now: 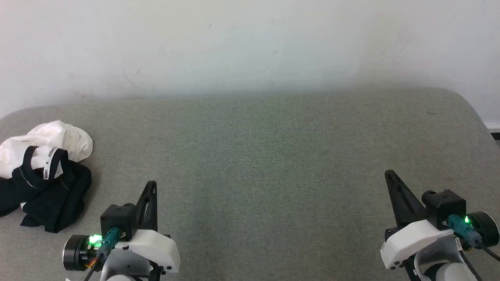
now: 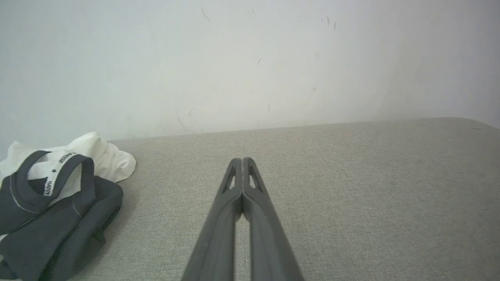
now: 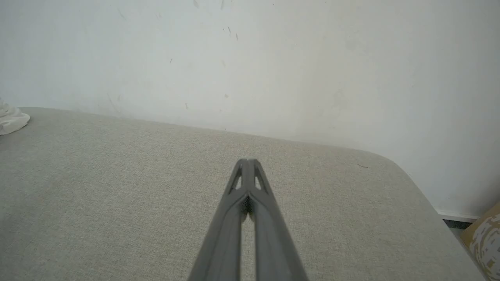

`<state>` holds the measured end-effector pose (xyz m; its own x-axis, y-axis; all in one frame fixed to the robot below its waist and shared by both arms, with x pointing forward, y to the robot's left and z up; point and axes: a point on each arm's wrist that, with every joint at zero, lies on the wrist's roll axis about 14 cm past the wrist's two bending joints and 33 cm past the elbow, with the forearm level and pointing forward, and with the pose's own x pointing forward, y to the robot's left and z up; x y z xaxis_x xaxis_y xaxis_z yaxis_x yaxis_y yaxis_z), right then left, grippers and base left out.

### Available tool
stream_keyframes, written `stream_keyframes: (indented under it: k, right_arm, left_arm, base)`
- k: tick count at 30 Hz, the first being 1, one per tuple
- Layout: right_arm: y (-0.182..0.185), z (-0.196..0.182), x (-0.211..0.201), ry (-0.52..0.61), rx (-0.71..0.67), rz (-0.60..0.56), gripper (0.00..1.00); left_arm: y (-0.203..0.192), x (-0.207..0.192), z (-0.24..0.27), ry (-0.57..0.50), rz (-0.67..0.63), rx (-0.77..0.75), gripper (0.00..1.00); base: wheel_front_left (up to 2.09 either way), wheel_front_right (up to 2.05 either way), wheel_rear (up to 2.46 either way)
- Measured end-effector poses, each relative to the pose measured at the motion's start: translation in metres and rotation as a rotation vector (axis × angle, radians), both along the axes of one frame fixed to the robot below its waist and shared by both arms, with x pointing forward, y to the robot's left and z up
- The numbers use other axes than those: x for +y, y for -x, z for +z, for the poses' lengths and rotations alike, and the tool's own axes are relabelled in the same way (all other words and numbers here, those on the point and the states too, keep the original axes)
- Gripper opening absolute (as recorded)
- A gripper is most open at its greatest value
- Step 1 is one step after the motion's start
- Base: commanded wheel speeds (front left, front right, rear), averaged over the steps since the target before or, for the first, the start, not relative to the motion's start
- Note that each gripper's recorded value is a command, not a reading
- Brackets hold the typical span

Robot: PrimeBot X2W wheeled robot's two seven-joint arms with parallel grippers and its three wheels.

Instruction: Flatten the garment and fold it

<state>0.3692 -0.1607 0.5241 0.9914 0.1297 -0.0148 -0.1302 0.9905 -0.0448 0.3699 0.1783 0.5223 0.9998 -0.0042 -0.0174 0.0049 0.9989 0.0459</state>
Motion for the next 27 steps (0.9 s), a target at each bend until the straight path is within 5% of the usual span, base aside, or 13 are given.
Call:
stream_keyframes:
  k: [23, 24, 27]
  right_arm:
    - [0.0000, 0.0000, 0.0000, 0.000, 0.000, 0.000, 0.00]
    - [0.0000, 0.0000, 0.0000, 0.000, 0.000, 0.000, 1.00]
    - [0.0001, 0.0000, -0.0002, 0.000, 0.000, 0.000, 1.00]
  left_arm:
    - [0.0000, 0.0000, 0.0000, 0.000, 0.000, 0.000, 0.00]
    - [0.0000, 0.0000, -0.0001, 0.000, 0.000, 0.000, 1.00]
    - [0.0001, 0.0000, -0.0004, 0.000, 0.000, 0.001, 1.00]
  base:
    - [0.00, 0.00, 0.00]
    - [0.00, 0.00, 0.00]
    - [0.00, 0.00, 0.00]
